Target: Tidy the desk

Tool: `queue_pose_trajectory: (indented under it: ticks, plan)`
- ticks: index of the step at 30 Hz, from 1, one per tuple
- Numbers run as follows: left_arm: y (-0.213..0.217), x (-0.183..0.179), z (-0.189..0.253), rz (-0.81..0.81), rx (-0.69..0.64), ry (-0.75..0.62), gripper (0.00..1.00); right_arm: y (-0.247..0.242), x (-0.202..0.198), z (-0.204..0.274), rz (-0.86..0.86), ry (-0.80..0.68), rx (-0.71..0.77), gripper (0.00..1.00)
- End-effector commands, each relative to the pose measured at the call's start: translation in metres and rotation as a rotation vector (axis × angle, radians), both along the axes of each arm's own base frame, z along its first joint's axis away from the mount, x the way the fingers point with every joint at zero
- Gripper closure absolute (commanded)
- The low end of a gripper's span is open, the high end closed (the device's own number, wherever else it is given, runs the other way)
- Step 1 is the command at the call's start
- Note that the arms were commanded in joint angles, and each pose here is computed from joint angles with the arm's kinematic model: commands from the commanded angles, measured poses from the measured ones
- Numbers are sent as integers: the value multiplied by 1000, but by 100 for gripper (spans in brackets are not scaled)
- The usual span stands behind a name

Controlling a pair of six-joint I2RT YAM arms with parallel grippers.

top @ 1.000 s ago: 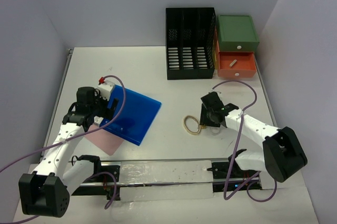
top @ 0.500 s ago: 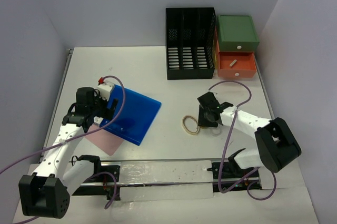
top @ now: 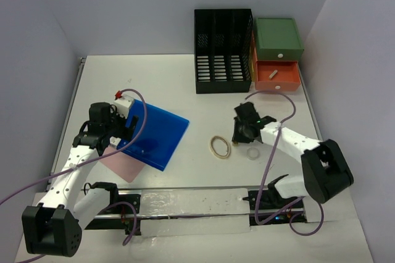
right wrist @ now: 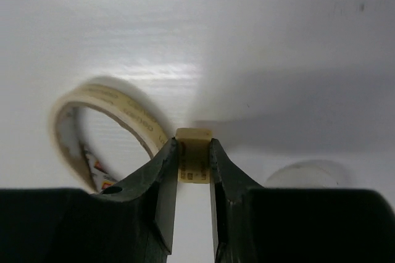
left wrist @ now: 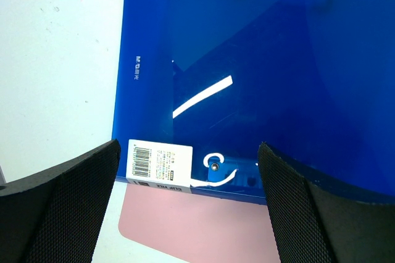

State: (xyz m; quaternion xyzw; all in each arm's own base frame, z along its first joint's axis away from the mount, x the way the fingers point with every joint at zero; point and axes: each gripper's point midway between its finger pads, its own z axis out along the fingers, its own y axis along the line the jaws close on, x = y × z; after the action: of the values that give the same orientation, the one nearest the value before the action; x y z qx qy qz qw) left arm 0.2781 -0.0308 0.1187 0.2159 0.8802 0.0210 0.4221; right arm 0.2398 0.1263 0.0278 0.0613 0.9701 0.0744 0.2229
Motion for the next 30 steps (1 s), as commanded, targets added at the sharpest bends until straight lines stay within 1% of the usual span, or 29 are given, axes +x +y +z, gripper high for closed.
queue_pose_trajectory:
  ticks: [1, 3, 4, 6, 8, 9, 10, 11, 13, 15, 17, 18, 21, 23, 25, 28, 30]
  plan:
    - [1, 7, 4, 9, -7, -40, 1, 8, 81, 132, -45, -410, 319, 100]
    - [1, 8, 2, 6, -8, -33, 1, -25, 114, 191, -152, -579, 392, 100]
    - [0, 8, 2, 3, -10, -31, 1, -37, 124, 208, -194, -623, 404, 99]
    - [-2, 8, -1, -7, -15, -21, 1, -83, 159, 253, -343, -729, 434, 99]
    - [-3, 7, -3, -12, -15, -13, 1, -97, 173, 282, -392, -794, 453, 99]
    - [-3, 7, -5, -15, -14, -7, 1, -121, 193, 276, -474, -778, 451, 99]
    - [-3, 8, -5, -16, -13, -6, 1, -130, 202, 287, -497, -798, 453, 99]
    - [-7, 9, -4, -36, -24, -3, 1, -148, 220, 279, -549, -776, 444, 99]
    - [-14, 14, 7, -70, -42, -16, 1, -166, 237, 280, -604, -758, 453, 99]
    - [-26, 18, 18, -143, -54, -7, 1, -182, 255, 259, -652, -711, 447, 99]
    - [-36, 25, 30, -212, -40, -2, 1, -194, 260, 250, -689, -702, 416, 98]
    - [-39, 29, 39, -221, -37, -16, 1, -196, 261, 246, -697, -694, 405, 98]
    - [-61, 46, 81, -281, -34, -81, 1, -205, 259, 226, -734, -675, 367, 93]
    - [-74, 48, 93, -319, -62, -89, 1, -209, 261, 213, -743, -654, 363, 87]
    - [-97, 46, 103, -379, -127, -83, 1, -212, 266, 199, -745, -622, 365, 86]
    - [-120, 42, 98, -432, -207, -50, 1, -216, 270, 177, -746, -568, 346, 84]
    - [-130, 34, 78, -463, -229, -4, 1, -219, 272, 159, -752, -530, 324, 80]
